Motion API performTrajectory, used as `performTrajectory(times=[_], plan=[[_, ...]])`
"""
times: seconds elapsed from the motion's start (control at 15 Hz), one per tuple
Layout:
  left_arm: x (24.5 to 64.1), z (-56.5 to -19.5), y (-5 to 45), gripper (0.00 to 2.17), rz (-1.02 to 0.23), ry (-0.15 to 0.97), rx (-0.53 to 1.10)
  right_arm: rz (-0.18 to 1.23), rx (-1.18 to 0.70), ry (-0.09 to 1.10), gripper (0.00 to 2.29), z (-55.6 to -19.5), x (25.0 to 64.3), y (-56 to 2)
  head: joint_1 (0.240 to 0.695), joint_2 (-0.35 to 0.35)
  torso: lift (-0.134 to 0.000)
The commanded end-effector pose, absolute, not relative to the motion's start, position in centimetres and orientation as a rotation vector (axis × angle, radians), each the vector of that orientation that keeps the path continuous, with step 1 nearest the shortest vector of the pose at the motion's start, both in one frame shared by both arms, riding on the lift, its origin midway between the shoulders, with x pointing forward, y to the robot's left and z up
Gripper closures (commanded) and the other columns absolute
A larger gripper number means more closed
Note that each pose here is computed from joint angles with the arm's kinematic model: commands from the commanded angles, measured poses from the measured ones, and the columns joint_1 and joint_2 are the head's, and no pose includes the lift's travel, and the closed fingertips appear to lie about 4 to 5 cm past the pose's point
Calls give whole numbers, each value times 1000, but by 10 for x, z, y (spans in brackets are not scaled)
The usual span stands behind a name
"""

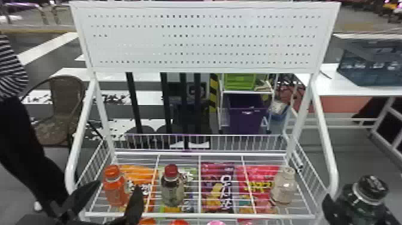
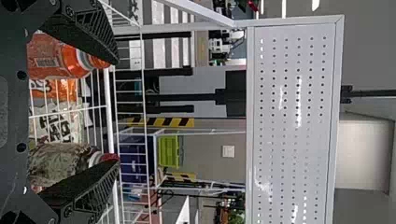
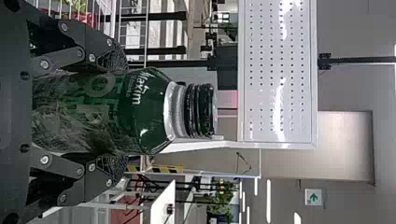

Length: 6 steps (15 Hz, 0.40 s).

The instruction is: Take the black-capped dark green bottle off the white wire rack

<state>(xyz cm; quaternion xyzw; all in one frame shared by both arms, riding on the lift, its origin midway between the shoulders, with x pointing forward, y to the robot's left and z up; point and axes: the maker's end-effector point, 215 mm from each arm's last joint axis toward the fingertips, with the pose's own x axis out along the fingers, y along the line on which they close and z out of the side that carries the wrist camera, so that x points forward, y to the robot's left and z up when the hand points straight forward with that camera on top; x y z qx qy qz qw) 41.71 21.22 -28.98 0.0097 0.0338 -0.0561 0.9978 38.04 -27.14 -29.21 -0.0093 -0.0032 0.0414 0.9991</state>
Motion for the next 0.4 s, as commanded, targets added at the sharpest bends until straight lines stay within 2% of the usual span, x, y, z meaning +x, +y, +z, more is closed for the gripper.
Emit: performTrajectory(times=[0.0, 0.33], plan=[[417, -290, 212, 144, -112, 68, 20, 83, -17, -5, 1578, -292, 380, -271, 499, 0, 0], [417, -291, 212, 144, -112, 70, 20, 83, -17, -4, 1578, -293, 380, -271, 499, 0, 0]])
